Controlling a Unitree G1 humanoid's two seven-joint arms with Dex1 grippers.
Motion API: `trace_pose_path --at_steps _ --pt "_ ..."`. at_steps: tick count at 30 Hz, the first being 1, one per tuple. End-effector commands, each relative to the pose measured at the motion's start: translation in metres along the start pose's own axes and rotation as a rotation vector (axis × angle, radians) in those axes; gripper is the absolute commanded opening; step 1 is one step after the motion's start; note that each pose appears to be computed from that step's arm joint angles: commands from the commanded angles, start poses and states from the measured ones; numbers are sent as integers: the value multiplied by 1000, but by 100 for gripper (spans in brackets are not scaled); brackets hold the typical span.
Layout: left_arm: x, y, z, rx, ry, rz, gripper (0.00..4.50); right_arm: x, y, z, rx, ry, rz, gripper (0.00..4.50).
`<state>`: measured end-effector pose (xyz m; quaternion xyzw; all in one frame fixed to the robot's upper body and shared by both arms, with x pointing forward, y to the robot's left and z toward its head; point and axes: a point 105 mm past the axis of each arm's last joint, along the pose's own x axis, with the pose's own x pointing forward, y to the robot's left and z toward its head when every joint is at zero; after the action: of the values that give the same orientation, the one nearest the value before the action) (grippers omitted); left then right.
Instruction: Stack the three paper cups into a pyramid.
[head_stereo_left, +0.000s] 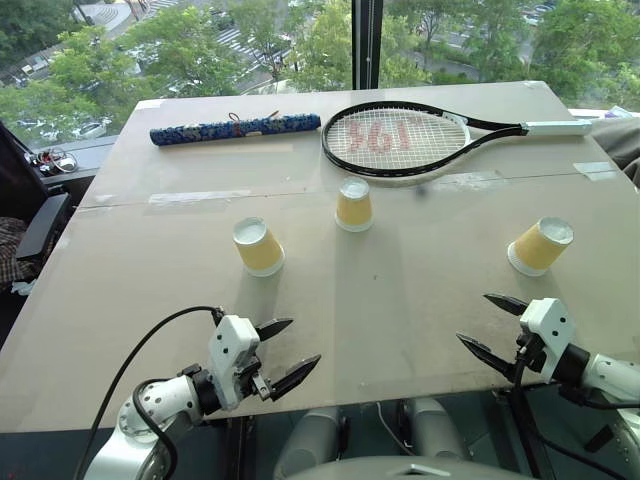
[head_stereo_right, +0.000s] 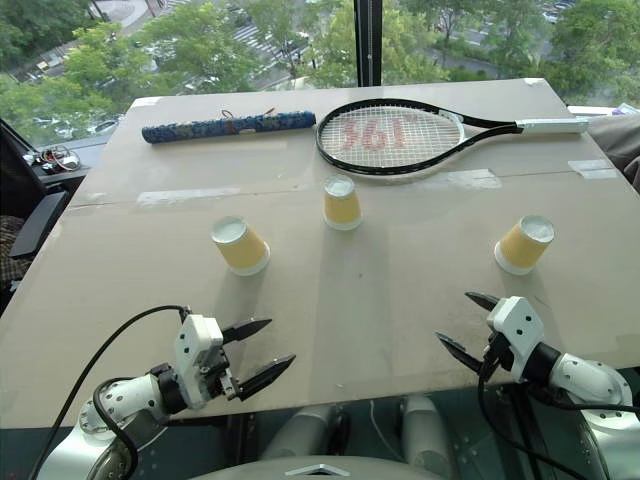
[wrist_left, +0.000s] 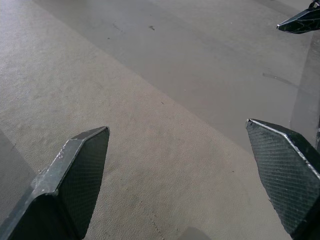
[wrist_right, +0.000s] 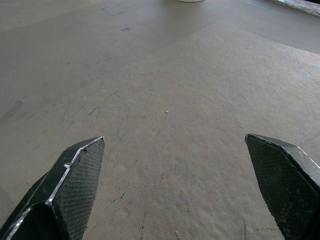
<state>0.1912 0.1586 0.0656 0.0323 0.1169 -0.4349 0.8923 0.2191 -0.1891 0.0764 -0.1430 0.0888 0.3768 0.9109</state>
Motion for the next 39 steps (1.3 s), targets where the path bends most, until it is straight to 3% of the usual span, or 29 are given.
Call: trace_pose_path --at_steps 1,12,22,39 --pt "0 -1 13 30 -44 0 450 2 -2 11 -33 -32 -10 445" --pt "-1 5 15 5 -85 52 450 15 -2 29 -17 -103 -33 445" --pt "-4 31 36 -14 -169 185 450 32 0 61 -56 -229 -2 445" --pt "-10 50 46 -13 -196 293 450 39 0 59 -42 -266 8 445"
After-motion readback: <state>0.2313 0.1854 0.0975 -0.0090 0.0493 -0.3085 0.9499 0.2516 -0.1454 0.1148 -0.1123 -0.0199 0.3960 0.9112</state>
